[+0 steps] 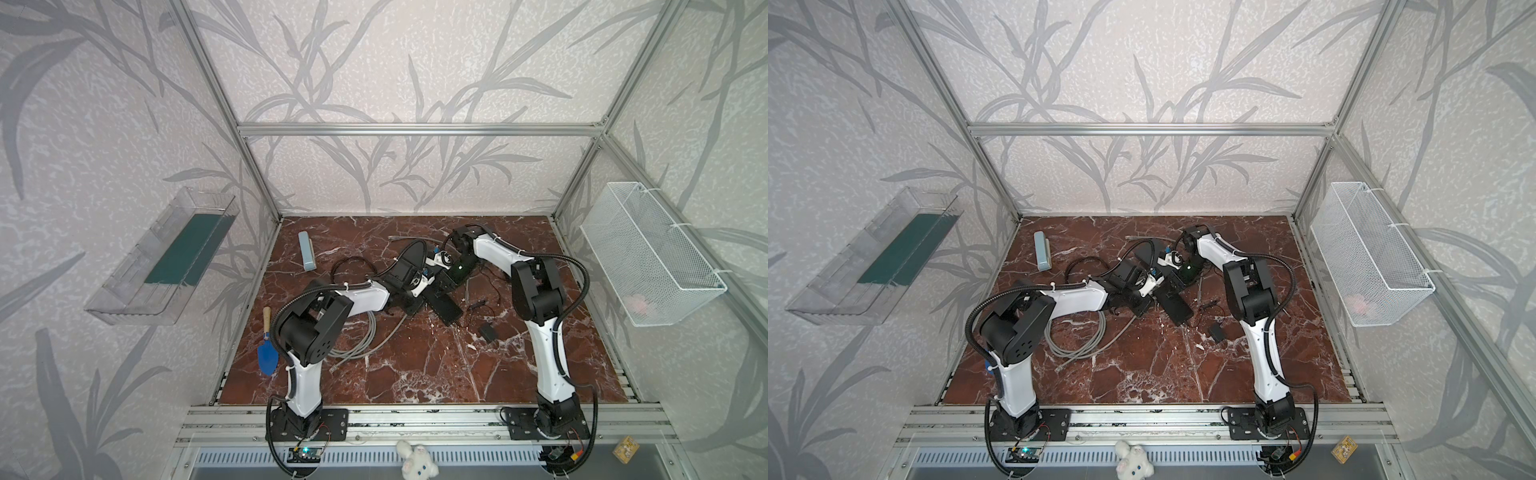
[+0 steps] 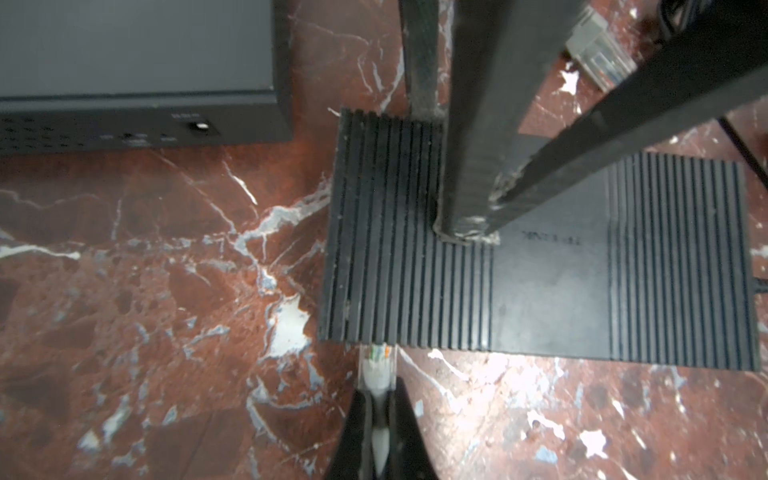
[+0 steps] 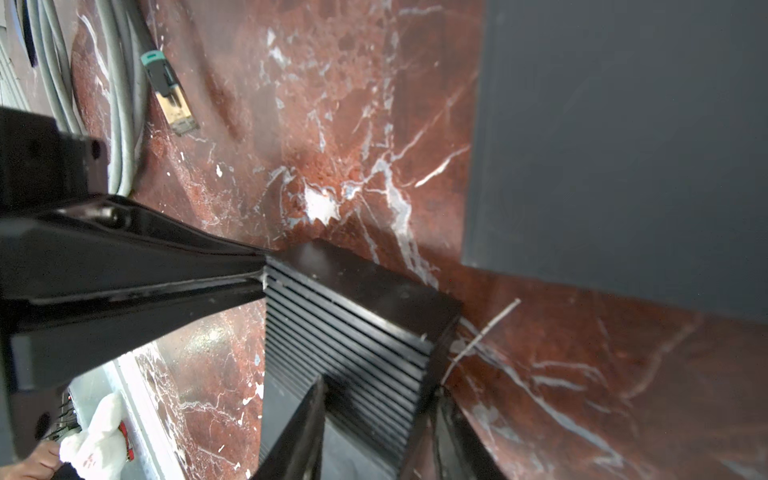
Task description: Insert the plug into the switch port
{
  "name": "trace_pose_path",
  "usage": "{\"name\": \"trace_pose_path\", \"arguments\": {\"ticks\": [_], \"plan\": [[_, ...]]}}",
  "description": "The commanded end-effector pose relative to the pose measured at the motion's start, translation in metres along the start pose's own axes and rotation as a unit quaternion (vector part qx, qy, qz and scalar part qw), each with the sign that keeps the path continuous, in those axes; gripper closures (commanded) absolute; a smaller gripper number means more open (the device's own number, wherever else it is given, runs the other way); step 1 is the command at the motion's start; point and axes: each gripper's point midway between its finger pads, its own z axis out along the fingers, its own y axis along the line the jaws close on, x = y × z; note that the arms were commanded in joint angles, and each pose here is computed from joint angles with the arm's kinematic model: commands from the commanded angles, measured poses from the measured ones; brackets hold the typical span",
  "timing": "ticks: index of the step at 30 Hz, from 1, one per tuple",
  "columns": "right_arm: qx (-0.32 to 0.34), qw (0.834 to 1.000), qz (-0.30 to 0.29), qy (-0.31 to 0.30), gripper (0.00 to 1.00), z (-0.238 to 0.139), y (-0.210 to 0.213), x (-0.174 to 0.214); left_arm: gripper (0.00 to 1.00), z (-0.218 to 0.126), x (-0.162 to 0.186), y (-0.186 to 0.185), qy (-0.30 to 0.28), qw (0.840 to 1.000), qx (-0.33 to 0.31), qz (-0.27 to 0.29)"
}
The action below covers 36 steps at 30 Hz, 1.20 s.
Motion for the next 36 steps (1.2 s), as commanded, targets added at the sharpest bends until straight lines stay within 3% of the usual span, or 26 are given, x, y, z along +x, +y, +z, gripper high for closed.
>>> {"name": "trace_pose_path", "arguments": {"ticks": [1, 4, 8, 22, 29, 36], "plan": [[-0.091, 0.994, 0.014, 0.064, 0.57, 0.047, 0.050, 0.021, 0.94, -0.010, -0.046, -0.029, -0.067, 0.994, 0.057, 0.063], [-0.090, 0.994, 0.063, 0.020, 0.52, 0.030, 0.036, 0.009, 0.94, -0.015, -0.027, -0.021, -0.022, 0.997, 0.038, 0.056], [-0.081, 0.993, 0.088, -0.018, 0.48, 0.017, 0.036, 0.000, 0.94, -0.020, -0.012, -0.010, -0.014, 0.999, 0.031, 0.043], [0.001, 0.991, 0.136, 0.016, 0.46, 0.050, 0.008, 0.012, 0.95, -0.021, -0.010, -0.022, -0.018, 0.996, 0.077, 0.049], [0.001, 0.992, 0.123, -0.020, 0.47, 0.040, 0.015, -0.007, 0.95, -0.023, -0.011, -0.023, -0.027, 0.996, 0.076, 0.039], [0.035, 0.995, 0.079, 0.048, 0.56, 0.068, 0.026, 0.030, 0.95, -0.024, -0.016, -0.017, -0.037, 0.997, 0.066, 0.034]]}}
